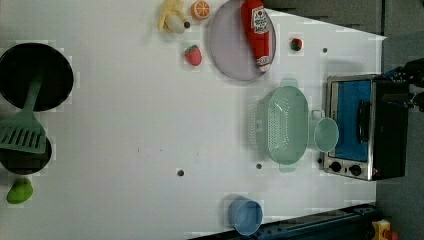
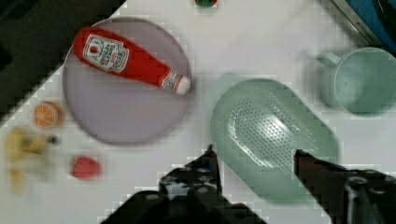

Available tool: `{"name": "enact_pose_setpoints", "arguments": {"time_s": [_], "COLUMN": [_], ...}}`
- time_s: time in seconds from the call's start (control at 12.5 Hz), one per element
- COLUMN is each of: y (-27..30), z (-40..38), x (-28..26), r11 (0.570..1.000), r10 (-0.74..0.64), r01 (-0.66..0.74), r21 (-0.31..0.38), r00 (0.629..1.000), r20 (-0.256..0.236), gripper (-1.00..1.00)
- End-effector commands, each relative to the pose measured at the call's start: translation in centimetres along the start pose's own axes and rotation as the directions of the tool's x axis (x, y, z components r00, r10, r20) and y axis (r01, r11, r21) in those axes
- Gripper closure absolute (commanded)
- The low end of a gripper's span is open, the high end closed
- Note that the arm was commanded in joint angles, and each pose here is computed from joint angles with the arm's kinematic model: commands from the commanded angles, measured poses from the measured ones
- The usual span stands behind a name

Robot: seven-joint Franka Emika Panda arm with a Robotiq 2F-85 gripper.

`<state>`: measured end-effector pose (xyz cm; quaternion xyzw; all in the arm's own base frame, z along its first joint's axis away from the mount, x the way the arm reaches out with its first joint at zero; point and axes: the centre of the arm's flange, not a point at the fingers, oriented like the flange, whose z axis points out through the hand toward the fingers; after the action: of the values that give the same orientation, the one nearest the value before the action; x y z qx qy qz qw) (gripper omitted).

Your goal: Drag strainer right to left.

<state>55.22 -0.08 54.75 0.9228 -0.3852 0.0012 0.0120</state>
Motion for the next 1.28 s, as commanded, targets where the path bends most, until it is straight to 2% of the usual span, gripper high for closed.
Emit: {"name": "enact_pose_setpoints", "arguments": {"time_s": [0.08, 0.24, 0.64, 0.8, 1.04, 1.28], "y": [16.5, 16.4, 14.2, 13.0, 10.9, 8.3], "z": [-8.8, -8.3, 0.3, 5.6, 13.7, 20.2], "x": [-10.9, -10.9, -9.7, -9.1, -8.8, -8.1], "r11": [0.985, 0.985, 0.975, 0.949, 0.898, 0.854], "r10": [0.171, 0.17, 0.21, 0.301, 0.429, 0.516], "r01": [-0.171, -0.17, -0.206, -0.293, -0.422, -0.514], "r21": [0.008, 0.0, -0.08, -0.116, -0.127, -0.078], "r00": [0.985, 0.985, 0.976, 0.952, 0.903, 0.857], "r20": [-0.001, 0.006, 0.055, 0.061, 0.034, 0.002], "gripper": [-0.6, -0.99, -1.0, -1.0, -1.0, -1.0]}}
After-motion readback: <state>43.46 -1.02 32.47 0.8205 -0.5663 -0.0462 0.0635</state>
